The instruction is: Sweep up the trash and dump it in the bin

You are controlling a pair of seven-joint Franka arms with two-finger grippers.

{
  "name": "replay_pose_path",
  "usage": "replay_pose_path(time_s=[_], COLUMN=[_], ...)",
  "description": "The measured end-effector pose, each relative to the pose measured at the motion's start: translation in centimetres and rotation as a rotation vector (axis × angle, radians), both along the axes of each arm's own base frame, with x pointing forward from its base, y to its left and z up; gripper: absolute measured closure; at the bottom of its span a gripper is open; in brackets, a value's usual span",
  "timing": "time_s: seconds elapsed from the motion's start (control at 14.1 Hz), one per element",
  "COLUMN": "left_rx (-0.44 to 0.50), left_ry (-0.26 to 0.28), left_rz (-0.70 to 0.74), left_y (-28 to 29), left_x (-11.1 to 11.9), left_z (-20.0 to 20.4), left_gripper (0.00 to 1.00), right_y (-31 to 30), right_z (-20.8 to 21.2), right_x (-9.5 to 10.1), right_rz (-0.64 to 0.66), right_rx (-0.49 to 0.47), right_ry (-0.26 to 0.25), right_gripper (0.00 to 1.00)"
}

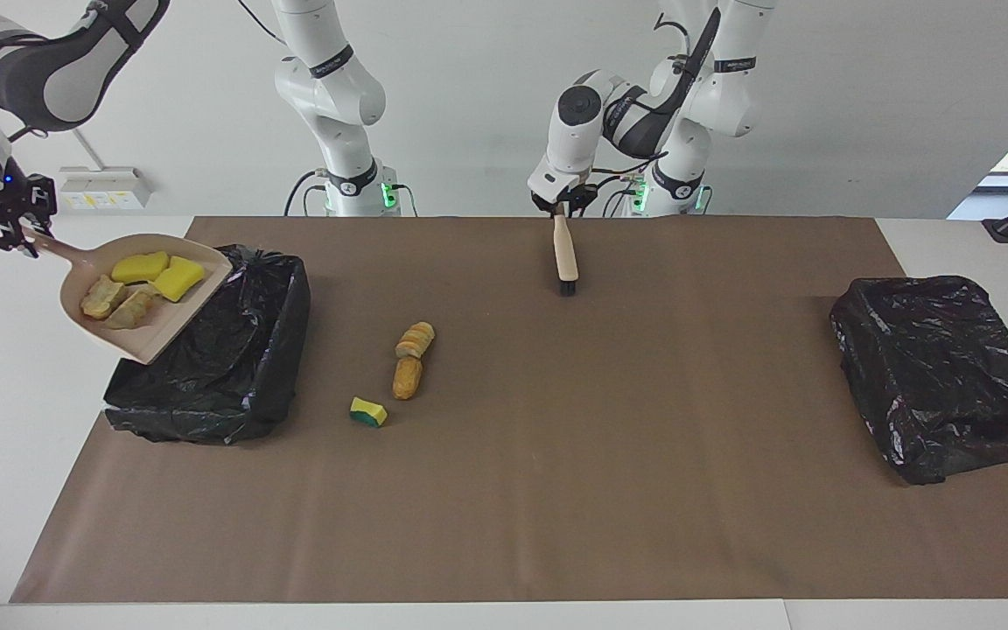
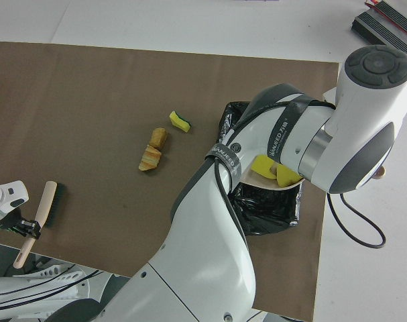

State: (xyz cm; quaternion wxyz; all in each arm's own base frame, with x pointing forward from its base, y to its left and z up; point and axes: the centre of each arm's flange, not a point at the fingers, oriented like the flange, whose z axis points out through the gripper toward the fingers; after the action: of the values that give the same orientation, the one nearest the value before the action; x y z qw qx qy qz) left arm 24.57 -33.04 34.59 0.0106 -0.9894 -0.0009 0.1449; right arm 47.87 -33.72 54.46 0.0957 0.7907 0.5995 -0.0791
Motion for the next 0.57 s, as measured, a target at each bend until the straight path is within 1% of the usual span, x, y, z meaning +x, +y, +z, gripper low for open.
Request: replay_pose_path(time_s=[0.07,0.14,0.21,0.28,0.35,0.42,0.57], left_rx=[-0.012,-0.03,-0.044,-0.048,-0.048,-0.047,-0.033], left_ry=[0.009,0.01,-0.008,-0.043,-0.081,-0.117,-0.196], left_rz=[0.013,0.017,0.009,-0.006,-0.018,-0.023,-0.04], left_y=[0.3,0.7,1.2,2.0,2.9,3.9,6.3], left_x=[2.1,4.4,6.5,8.6,10.6,12.3,15.4], left_z=[1.4,3.3,5.2,7.4,9.6,11.6,14.8], left_gripper=[0.36,0.23,0.1,0.01,0.0,0.0,0.0], right_y=[0.0,0.2,0.6,1.1,1.9,2.5,3.1], right_z=[0.2,0.3,0.2,0.0,-0.3,-0.7,-1.6], right_x=[0.3,0.8,1.4,2.0,2.6,3.0,3.3], right_rz=[0.024,0.058,0.094,0.138,0.18,0.21,0.243], right_rx=[-0.049,-0.105,-0.159,-0.217,-0.263,-0.288,-0.311], right_ry=[0.007,0.017,0.035,0.06,0.083,0.096,0.113], right_gripper=[0.68,0.68,0.68,0.68,0.68,0.68,0.68])
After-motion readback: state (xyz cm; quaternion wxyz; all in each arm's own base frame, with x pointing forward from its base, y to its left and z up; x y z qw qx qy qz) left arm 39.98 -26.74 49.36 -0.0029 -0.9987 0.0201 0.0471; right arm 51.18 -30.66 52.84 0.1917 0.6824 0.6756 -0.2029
